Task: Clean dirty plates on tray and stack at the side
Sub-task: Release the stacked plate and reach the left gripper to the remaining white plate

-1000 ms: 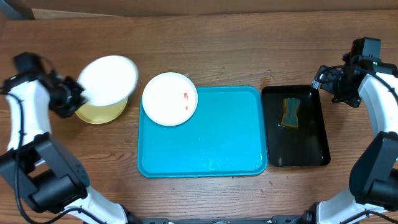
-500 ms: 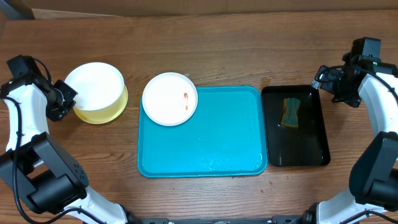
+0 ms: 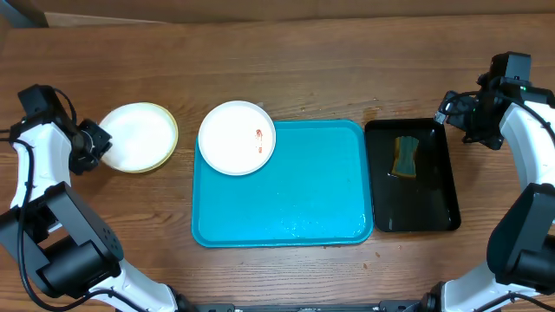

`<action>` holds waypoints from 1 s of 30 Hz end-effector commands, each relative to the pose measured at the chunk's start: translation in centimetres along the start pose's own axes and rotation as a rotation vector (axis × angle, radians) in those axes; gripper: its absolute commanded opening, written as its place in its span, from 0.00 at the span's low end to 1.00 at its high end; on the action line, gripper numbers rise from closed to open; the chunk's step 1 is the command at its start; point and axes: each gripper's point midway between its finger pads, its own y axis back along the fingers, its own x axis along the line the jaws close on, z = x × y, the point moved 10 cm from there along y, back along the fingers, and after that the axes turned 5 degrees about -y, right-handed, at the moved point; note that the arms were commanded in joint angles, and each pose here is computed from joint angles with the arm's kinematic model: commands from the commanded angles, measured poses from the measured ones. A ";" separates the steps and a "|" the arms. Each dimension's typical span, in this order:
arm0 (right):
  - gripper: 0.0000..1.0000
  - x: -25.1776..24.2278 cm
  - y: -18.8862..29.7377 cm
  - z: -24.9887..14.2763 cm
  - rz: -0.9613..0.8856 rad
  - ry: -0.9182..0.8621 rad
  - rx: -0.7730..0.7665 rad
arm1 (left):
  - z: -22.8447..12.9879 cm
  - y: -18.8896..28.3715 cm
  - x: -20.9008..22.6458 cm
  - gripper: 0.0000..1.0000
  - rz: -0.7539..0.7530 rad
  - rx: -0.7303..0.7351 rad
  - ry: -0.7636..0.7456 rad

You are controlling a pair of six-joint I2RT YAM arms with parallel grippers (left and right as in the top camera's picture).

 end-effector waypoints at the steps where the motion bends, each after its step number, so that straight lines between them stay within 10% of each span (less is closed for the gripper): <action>1: 1.00 0.2 0.5 0.5 0.012 -0.003 -0.022 | -0.2 -0.2 -1.0 0.53 -0.102 0.024 -0.079; 9: 1.00 0.2 0.5 0.5 0.012 -0.003 -0.022 | -2.0 1.4 -4.2 0.66 -0.537 0.144 -0.289; 18: 1.00 0.2 0.5 0.5 0.012 -0.003 -0.022 | -6.6 0.9 -9.9 0.42 -0.390 0.244 -0.481; 30: 1.00 0.2 0.5 0.5 0.012 -0.003 -0.022 | -12.0 0.8 -16.9 0.45 -0.139 0.128 -0.617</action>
